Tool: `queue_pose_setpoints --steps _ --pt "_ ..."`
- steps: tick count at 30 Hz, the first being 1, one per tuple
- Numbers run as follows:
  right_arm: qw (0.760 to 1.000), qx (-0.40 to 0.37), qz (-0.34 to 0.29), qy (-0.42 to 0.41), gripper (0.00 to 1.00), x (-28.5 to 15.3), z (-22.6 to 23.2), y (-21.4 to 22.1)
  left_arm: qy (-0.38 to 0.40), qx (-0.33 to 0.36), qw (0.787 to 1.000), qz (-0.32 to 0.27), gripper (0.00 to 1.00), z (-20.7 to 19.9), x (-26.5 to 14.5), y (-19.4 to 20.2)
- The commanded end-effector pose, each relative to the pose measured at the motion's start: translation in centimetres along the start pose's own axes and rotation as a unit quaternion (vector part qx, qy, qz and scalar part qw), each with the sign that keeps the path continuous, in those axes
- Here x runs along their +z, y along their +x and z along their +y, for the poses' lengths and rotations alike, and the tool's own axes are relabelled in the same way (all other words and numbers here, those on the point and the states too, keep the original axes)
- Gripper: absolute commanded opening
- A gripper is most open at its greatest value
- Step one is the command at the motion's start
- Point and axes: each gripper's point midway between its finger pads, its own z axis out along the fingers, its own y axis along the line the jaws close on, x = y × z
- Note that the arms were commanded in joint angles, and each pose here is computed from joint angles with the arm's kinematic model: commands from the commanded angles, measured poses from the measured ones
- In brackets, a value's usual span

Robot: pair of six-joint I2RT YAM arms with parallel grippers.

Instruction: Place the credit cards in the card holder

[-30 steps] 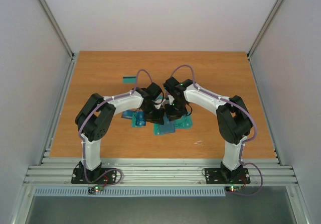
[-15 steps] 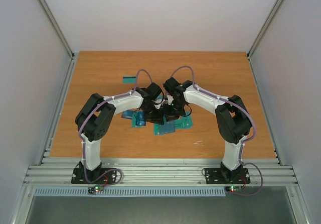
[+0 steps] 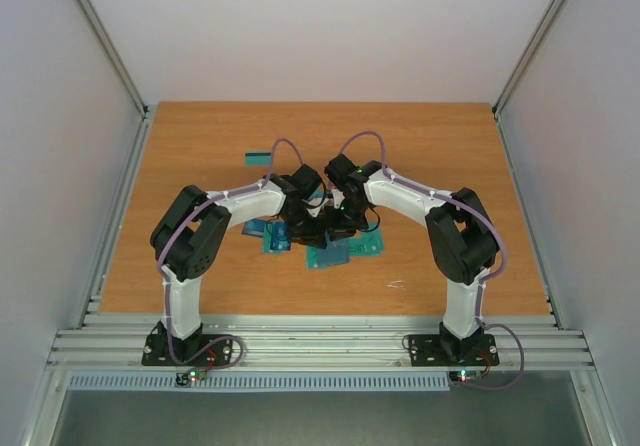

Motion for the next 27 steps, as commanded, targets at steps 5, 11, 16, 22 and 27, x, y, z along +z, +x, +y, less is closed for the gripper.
queue_pose_setpoints --steps 5,11,16,22,27 --pt "0.998 0.023 0.053 0.022 0.01 2.1 -1.2 2.0 -0.002 0.009 1.0 -0.009 0.05 0.5 1.0 -0.7" --pt "0.998 0.029 0.06 0.023 0.01 2.5 -1.6 2.5 0.006 0.006 1.0 -0.014 0.05 0.4 1.0 -0.7" --pt "0.997 0.031 0.063 0.029 0.01 2.6 -2.0 2.8 0.022 0.0 1.0 -0.02 0.05 0.3 1.0 -0.7" --pt "0.997 0.032 0.06 0.034 0.01 2.4 -2.2 3.0 0.054 -0.015 0.998 -0.041 0.05 -0.2 0.2 -1.0" --pt "0.998 0.031 0.057 0.027 0.01 2.1 -1.8 2.9 0.056 -0.022 0.998 -0.035 0.05 0.2 0.6 -0.6"
